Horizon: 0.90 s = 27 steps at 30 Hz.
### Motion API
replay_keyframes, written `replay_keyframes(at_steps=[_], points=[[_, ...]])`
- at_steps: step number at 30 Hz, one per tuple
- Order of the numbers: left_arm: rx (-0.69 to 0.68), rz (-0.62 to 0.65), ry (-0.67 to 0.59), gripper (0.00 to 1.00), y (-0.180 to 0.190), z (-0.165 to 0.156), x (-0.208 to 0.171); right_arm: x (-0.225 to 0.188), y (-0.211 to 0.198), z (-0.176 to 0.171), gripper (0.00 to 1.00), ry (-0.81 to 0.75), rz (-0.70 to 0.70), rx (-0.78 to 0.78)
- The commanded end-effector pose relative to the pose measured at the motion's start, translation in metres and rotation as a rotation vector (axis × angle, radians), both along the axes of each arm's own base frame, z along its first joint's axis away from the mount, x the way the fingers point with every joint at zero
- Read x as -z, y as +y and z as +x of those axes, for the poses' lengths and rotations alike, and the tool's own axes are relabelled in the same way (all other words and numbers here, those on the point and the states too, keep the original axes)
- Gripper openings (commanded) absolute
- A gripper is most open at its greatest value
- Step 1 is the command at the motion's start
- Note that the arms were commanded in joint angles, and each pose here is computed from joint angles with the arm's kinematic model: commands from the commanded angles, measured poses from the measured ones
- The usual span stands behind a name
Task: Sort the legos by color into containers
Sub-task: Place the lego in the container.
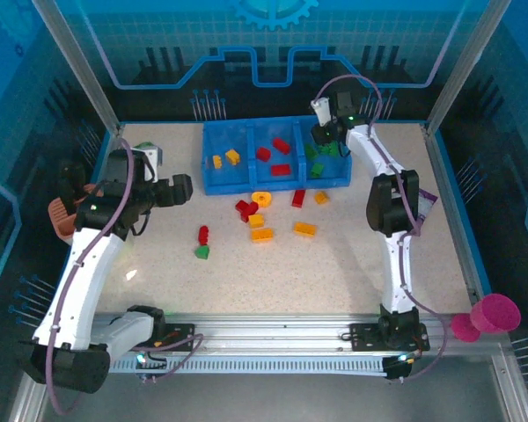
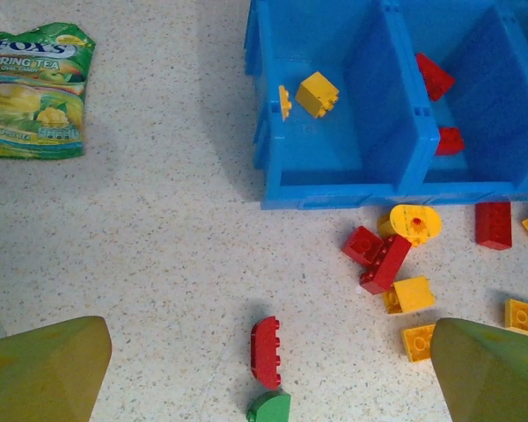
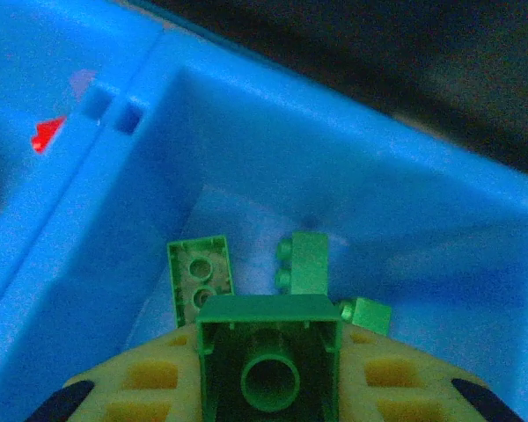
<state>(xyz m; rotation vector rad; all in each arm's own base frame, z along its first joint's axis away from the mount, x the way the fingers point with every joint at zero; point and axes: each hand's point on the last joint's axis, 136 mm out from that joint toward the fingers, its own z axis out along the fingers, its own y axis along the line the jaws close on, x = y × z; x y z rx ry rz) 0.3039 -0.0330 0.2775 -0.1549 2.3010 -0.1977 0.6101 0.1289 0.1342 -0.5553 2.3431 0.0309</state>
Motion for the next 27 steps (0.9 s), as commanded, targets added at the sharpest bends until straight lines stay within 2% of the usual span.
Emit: replay_keyframes(at_steps=[1,3,6,9,13,19,23,27], points=[[0.031,-0.025,-0.003,0.95,-0.005,0.006,0.002,0.008,-0.007,-0.012,0.25,0.052,-0.03,-0.009],[0.037,-0.033,-0.001,0.95,-0.007,0.009,0.003,0.015,-0.01,-0.02,0.28,0.075,-0.055,-0.003],[0.048,-0.044,-0.002,0.95,-0.01,0.011,0.003,0.012,-0.013,-0.031,0.41,0.066,-0.078,-0.008],[0.057,-0.052,-0.003,0.94,-0.012,0.012,0.001,0.009,-0.016,-0.039,0.48,0.052,-0.085,-0.01],[0.061,-0.061,-0.01,0.94,-0.013,0.011,-0.001,-0.02,-0.012,-0.049,0.5,0.009,-0.073,-0.033],[0.062,-0.075,-0.027,0.94,-0.015,0.008,-0.005,-0.084,0.008,-0.075,0.52,-0.037,-0.084,-0.098],[0.067,-0.084,-0.046,0.94,-0.016,0.005,-0.011,-0.119,0.03,-0.109,0.51,-0.048,-0.027,-0.106],[0.05,-0.072,-0.063,0.95,-0.011,0.0,-0.018,-0.129,0.086,-0.164,0.54,-0.018,0.106,-0.148]])
